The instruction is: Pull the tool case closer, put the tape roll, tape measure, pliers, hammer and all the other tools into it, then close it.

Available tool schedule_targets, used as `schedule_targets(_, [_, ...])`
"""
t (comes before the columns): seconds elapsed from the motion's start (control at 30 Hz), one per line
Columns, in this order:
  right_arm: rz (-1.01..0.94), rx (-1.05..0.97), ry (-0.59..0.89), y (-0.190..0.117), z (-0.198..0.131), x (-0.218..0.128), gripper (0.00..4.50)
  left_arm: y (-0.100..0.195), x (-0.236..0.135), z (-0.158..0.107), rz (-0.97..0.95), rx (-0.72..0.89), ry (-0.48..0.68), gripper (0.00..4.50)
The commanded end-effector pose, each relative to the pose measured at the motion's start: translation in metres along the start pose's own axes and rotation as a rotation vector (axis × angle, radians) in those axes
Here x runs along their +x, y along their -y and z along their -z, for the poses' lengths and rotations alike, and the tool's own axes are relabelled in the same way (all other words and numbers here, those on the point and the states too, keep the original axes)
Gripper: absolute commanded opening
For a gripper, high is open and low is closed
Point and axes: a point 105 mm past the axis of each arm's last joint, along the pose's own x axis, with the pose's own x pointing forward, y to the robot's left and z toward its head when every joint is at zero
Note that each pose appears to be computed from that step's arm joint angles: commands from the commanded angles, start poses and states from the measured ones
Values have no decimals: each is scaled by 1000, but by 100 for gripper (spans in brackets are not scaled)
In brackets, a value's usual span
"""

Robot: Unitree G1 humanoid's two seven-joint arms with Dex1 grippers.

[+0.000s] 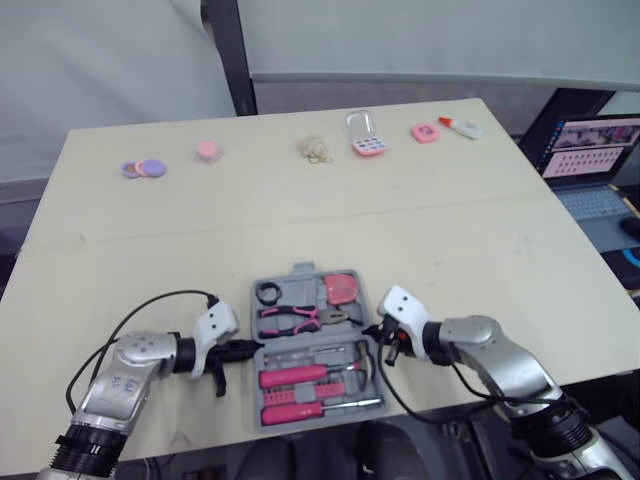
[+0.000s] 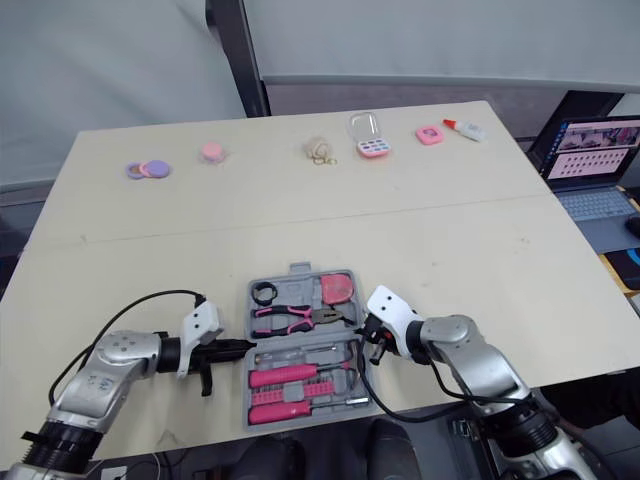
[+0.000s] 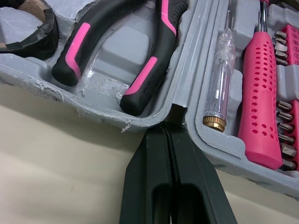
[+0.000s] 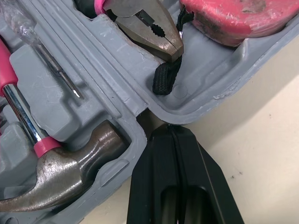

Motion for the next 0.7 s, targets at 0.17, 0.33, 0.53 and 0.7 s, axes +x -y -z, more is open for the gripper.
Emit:
schedule_targets(0.17, [-86,-37,76,-22,-19,1,0,15,7,-15,65,38,46,2])
schedule_targets(0.33, [-85,-32,76,-24,-19,0,0,16,7,-15,66,38,43,2])
schedule_targets(0.53, [-56,-32,68,-16,-18,-2,0,13,4,-15,33,31,33,2])
schedule_targets(0.7, [-20,-30,56,-7,-14,-9,0,4,-11,-7,-24,-7,-4,2])
